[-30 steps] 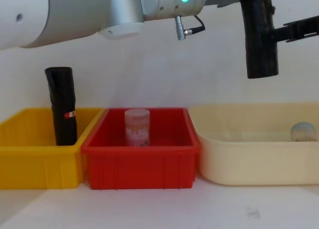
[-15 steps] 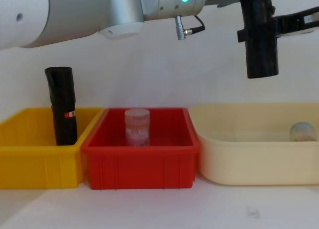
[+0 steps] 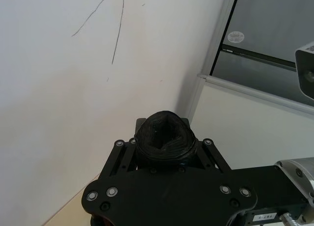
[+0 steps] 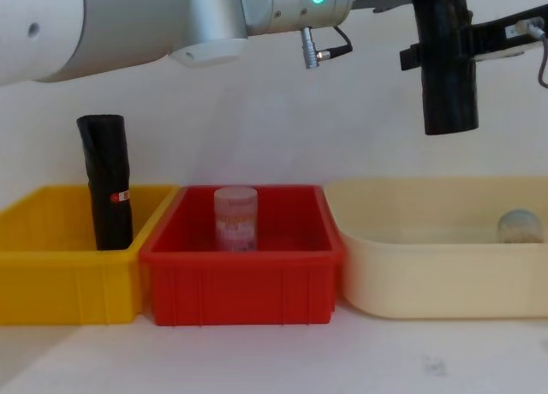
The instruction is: Pick up the garbage bag with the one hand and transfer it to the other hand.
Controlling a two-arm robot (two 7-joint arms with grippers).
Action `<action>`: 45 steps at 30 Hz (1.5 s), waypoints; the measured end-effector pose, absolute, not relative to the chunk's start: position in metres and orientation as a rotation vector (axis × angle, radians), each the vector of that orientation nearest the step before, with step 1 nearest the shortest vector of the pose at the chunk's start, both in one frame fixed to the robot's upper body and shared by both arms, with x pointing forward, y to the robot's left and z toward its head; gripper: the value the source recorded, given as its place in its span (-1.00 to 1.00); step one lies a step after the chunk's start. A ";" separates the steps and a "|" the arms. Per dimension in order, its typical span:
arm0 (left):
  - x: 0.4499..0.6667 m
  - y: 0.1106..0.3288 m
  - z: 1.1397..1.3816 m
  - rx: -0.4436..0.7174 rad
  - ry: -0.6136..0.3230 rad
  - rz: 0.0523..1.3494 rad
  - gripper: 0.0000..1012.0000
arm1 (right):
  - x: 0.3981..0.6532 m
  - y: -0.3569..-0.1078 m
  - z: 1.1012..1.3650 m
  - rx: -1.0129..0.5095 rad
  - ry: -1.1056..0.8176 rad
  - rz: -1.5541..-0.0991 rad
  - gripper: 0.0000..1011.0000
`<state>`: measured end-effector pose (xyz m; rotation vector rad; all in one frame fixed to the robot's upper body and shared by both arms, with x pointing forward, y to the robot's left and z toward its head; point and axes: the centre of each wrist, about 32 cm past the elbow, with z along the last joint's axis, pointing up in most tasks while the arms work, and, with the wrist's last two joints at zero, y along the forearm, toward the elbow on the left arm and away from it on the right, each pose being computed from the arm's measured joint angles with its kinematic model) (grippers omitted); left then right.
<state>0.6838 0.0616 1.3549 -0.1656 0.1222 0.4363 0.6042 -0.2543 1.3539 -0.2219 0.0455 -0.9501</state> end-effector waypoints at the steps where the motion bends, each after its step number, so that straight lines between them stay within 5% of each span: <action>1: 0.684 0.062 1.355 -0.166 0.122 0.436 -0.27 | 0.605 -0.254 1.354 -0.222 0.046 -0.951 0.49; 11: 0.684 0.062 1.355 -0.166 0.122 0.436 -0.27 | 0.607 -0.252 1.354 -0.221 0.047 -0.954 -0.01; 30: 0.684 0.062 1.355 -0.166 0.122 0.436 -0.25 | 0.608 -0.251 1.354 -0.220 0.047 -0.957 -0.01; 45: 0.684 0.062 1.355 -0.166 0.122 0.436 0.58 | 0.608 -0.251 1.355 -0.218 0.044 -0.965 -0.01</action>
